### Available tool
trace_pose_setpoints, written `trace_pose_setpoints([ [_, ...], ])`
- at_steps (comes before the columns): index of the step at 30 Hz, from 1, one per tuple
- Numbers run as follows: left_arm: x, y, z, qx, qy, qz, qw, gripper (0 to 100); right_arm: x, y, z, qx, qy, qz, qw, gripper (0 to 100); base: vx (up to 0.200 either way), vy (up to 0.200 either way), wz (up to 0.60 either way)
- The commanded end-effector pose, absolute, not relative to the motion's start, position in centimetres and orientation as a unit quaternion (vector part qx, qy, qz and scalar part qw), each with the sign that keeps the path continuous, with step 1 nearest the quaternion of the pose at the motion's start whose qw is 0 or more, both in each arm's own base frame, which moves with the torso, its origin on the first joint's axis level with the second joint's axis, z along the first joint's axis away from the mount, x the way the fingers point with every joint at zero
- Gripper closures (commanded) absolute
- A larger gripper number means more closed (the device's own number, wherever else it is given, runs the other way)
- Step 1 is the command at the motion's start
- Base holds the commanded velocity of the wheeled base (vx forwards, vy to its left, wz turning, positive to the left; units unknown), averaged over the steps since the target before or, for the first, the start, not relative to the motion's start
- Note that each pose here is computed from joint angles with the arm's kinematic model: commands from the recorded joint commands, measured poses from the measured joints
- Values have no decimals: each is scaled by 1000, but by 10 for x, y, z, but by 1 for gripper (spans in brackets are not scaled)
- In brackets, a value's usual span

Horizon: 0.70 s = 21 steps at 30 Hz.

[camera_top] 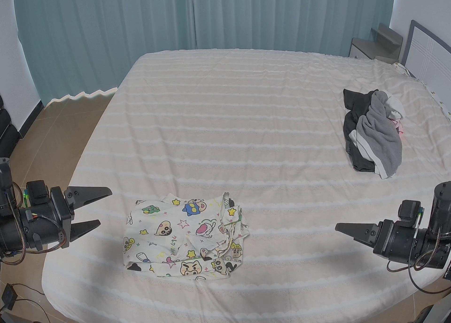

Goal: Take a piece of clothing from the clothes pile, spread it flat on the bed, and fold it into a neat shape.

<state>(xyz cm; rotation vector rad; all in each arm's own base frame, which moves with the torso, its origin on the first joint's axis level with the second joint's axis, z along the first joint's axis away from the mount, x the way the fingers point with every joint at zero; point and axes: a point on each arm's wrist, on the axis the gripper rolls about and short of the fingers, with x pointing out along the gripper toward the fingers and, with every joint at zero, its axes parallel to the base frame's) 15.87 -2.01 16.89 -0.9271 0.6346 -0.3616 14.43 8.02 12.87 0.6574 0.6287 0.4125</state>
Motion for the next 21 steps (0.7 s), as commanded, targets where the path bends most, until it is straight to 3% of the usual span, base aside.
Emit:
trace_pose_setpoints([
  [1, 158, -20, 168, -437, 300, -171, 830, 0, 155, 86, 135, 309, 294, 204, 881, 0, 0, 0, 0],
  [19, 168, -17, 160, -463, 293, -160, 821, 0, 196, 129, 130, 256, 320, 204, 889, 0, 0, 0, 0],
  [21, 168, -16, 158, -463, 285, -163, 824, 0, 198, 135, 130, 253, 324, 210, 887, 0, 0, 200, 0],
])
